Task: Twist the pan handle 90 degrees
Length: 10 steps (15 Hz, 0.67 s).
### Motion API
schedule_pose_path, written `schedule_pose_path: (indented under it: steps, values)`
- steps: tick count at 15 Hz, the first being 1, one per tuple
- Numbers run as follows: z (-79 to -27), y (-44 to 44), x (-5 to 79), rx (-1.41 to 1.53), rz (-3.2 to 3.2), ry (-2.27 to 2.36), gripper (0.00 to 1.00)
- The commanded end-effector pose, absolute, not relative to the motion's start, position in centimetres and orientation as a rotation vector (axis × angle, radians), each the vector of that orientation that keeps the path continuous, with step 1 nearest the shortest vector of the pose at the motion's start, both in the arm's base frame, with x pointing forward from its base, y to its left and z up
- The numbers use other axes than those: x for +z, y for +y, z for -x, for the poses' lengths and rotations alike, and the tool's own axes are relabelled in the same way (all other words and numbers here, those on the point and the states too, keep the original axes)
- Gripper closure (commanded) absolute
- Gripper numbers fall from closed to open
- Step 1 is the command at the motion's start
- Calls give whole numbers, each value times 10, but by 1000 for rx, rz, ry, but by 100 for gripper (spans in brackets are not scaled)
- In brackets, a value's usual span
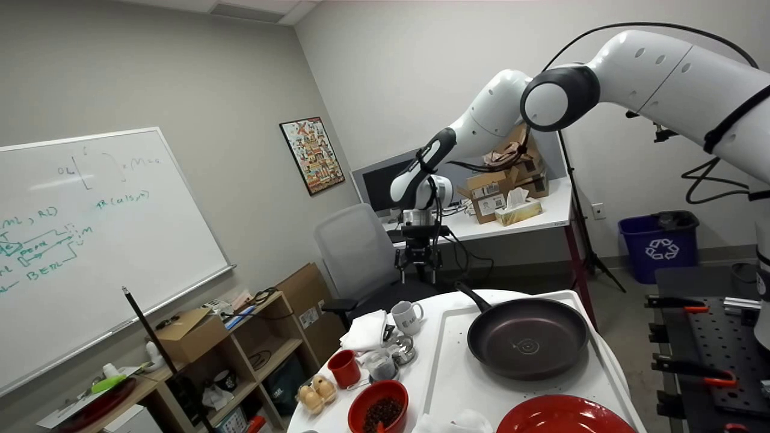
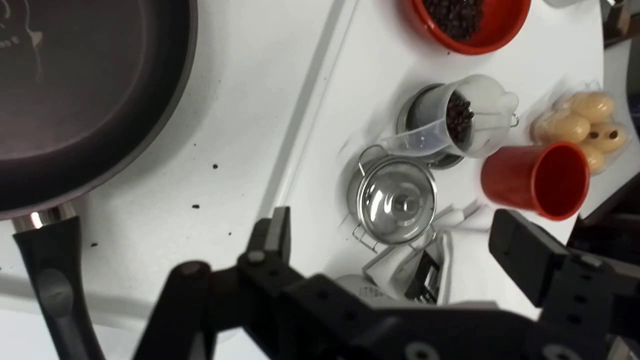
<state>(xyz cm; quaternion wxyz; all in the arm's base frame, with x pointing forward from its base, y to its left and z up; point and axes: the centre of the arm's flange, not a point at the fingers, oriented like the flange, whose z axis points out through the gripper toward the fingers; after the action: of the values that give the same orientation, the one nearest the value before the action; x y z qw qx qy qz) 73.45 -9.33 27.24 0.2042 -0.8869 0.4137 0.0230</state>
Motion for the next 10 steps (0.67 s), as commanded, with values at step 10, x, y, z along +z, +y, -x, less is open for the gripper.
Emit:
schedule_pose_path:
  steps: [10]
  values:
    - [-775, -194, 225, -44, 2516, 1614, 0]
